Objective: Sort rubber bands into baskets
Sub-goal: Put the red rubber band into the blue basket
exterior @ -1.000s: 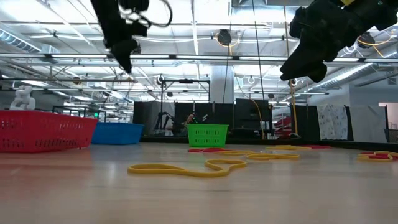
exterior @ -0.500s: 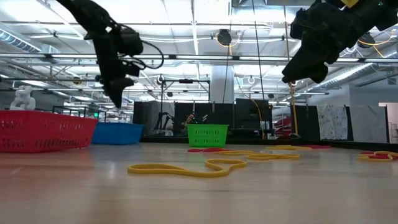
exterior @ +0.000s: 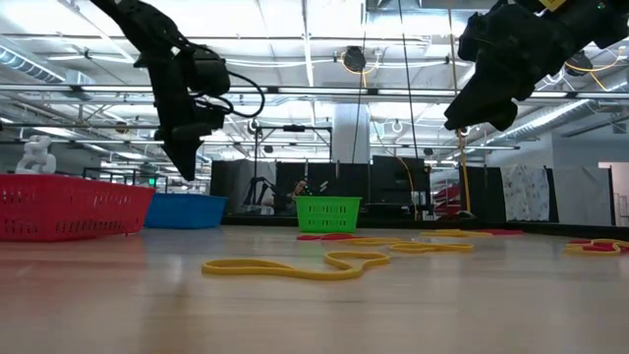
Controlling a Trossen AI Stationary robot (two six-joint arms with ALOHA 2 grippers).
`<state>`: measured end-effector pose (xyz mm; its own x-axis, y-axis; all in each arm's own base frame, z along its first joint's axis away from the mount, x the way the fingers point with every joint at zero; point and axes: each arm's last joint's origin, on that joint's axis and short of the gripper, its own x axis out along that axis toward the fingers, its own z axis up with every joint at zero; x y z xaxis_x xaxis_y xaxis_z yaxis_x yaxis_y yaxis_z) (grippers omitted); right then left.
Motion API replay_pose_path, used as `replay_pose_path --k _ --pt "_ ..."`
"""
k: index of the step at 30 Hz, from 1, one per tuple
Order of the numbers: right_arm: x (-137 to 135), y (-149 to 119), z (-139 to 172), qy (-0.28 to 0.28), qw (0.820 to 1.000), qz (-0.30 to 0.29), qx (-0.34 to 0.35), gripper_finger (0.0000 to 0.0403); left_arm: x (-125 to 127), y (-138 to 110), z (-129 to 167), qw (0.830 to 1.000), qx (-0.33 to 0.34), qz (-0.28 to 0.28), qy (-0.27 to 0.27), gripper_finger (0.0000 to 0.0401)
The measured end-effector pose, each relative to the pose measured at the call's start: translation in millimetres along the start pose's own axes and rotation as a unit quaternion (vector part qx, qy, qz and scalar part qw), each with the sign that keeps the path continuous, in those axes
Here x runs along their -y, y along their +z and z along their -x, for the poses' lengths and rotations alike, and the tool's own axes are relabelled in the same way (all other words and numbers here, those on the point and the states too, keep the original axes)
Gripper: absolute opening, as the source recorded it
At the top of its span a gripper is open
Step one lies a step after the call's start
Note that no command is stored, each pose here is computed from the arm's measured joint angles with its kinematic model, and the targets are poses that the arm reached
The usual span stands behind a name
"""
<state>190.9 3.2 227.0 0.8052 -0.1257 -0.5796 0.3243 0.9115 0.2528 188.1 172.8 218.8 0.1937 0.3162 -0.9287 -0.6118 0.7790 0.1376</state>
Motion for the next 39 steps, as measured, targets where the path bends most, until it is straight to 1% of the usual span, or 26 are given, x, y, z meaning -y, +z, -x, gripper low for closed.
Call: replay_pose_path --k 4,7,10,14,16,19,20,23,25,28,30,31,32,35,37,39 --pt "0 0 0 0.000 1.000 -0.001 0.000 0.0132 5 -1 1 1.000 -0.007 0.004 -0.006 0.0105" --pt "0 0 0 0.000 1.000 -0.006 0.000 0.0132 11 -1 7 0.999 -0.007 0.007 -0.039 0.0106" --pt "0 0 0 0.000 1.000 -0.010 0.000 0.0132 21 2 21 0.997 0.024 0.001 -0.080 0.0107" --pt "0 0 0 0.001 1.000 -0.023 0.002 0.0132 35 3 50 0.989 0.102 -0.014 -0.106 0.0107" --pt "0 1 0 0.002 0.999 -0.035 0.003 0.0132 45 3 67 0.980 0.155 -0.032 -0.125 0.0107" --pt "-1 1 0 0.007 0.999 -0.045 0.002 0.0132 62 2 90 0.953 0.252 -0.055 -0.161 0.0107" --pt "-1 0 0 0.016 0.998 -0.054 -0.003 0.0132 67 2 95 0.942 0.283 -0.061 -0.172 0.0107" --pt "-4 -2 0 0.074 0.991 -0.104 -0.042 0.0132 87 -2 106 0.910 0.349 -0.090 -0.206 0.0107" --pt "-7 -4 1 0.112 0.981 -0.139 -0.077 0.0132 101 -6 110 0.889 0.380 -0.109 -0.230 0.0107" --pt "-12 -9 3 0.159 0.959 -0.192 -0.137 0.0132 123 -14 112 0.862 0.409 -0.140 -0.266 0.0107" --pt "-17 -13 5 0.192 0.938 -0.222 -0.184 0.0132 136 -19 114 0.840 0.434 -0.164 -0.283 0.0107" --pt "-19 -15 6 0.202 0.927 -0.239 -0.208 0.0132 141 -22 115 0.828 0.448 -0.175 -0.289 0.0107" --pt "-22 -18 7 0.208 0.915 -0.258 -0.232 0.0132 145 -24 115 0.820 0.456 -0.186 -0.292 0.0107" --pt "-31 -24 9 0.215 0.885 -0.301 -0.283 0.0132 153 -30 116 0.807 0.468 -0.209 -0.294 0.0107" --pt "-37 -27 10 0.208 0.868 -0.327 -0.310 0.0132 156 -32 117 0.803 0.470 -0.219 -0.295 0.0107" --pt "-45 -25 11 0.204 0.856 -0.343 -0.327 0.0132 158 -34 115 0.802 0.468 -0.222 -0.297 0.0107"
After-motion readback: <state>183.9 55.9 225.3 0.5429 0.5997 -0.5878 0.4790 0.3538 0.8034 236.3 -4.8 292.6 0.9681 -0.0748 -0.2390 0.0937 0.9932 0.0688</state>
